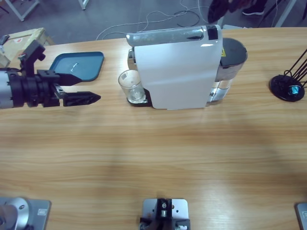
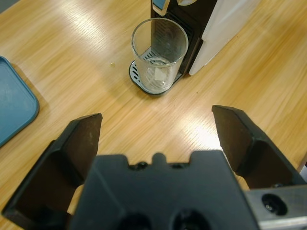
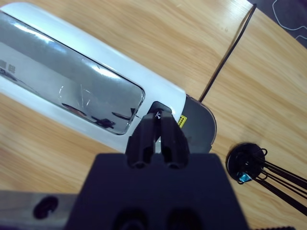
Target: Pour coffee
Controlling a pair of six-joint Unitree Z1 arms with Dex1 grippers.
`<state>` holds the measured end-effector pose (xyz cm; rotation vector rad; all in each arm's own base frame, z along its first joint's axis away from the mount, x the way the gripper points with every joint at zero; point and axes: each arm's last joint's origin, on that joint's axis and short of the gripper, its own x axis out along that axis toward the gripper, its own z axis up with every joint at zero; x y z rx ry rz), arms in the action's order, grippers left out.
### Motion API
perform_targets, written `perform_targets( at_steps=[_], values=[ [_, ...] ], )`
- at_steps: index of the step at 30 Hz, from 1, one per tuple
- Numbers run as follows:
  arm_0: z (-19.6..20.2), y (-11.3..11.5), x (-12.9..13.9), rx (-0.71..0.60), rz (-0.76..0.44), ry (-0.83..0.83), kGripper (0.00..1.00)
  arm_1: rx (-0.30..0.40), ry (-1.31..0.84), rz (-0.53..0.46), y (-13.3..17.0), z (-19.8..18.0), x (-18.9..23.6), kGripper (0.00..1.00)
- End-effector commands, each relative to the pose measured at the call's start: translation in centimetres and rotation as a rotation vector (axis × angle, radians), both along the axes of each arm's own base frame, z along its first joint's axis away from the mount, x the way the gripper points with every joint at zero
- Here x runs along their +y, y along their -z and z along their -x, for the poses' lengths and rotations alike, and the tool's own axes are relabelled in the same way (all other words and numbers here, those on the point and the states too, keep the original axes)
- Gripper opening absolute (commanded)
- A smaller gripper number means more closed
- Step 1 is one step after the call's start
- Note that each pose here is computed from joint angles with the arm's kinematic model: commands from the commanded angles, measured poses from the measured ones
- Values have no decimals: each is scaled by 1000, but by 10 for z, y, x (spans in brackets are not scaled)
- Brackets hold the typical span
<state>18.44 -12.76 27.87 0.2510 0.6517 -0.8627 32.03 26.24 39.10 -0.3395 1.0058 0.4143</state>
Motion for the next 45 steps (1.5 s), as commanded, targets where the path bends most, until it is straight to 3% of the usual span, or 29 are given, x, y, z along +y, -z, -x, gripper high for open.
perform_targets(
  at_steps=[1,15,21,45],
  values=[
    [-5,9,-5,24,-24,17,996,62,19,91,39,-19,0,0],
    [-7,14,-7,39,-30,21,996,50,7,83,40,-21,0,0],
    [-8,14,-8,38,-30,23,996,-16,-1,38,9,-8,-3,0],
    [-8,16,-9,42,-37,23,997,65,-19,98,43,-5,7,0]
  ],
)
